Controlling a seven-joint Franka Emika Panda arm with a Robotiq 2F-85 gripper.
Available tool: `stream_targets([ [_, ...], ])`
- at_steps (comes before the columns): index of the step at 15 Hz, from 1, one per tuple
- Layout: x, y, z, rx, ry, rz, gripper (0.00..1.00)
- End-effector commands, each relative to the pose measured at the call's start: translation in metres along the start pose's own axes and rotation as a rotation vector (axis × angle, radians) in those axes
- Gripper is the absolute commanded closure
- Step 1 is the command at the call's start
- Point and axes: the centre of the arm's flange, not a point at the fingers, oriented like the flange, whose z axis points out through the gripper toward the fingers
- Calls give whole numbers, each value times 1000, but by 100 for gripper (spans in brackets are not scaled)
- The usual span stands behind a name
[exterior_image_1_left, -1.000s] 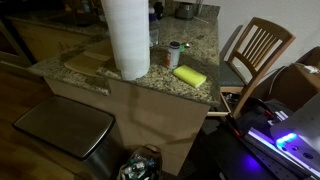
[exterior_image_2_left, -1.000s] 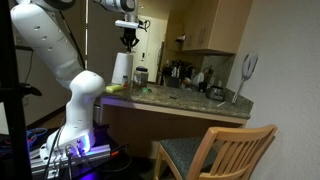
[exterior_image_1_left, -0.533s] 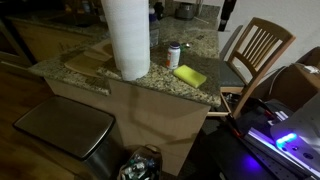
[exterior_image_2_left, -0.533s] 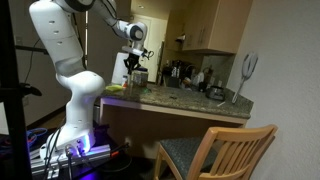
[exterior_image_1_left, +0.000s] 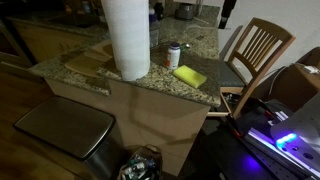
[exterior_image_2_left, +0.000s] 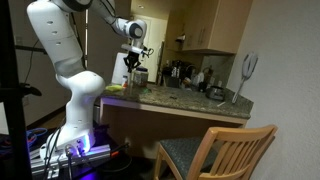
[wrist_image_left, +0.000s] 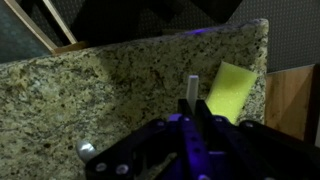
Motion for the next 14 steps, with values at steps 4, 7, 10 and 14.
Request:
stream_targets([
  [4, 12, 1, 100, 63, -133, 15, 97],
  [7, 8, 3, 96, 56, -150, 10, 90],
  [10, 9, 3, 92, 53, -142, 9, 90],
  [14, 9, 7, 91, -13, -126, 40, 97],
])
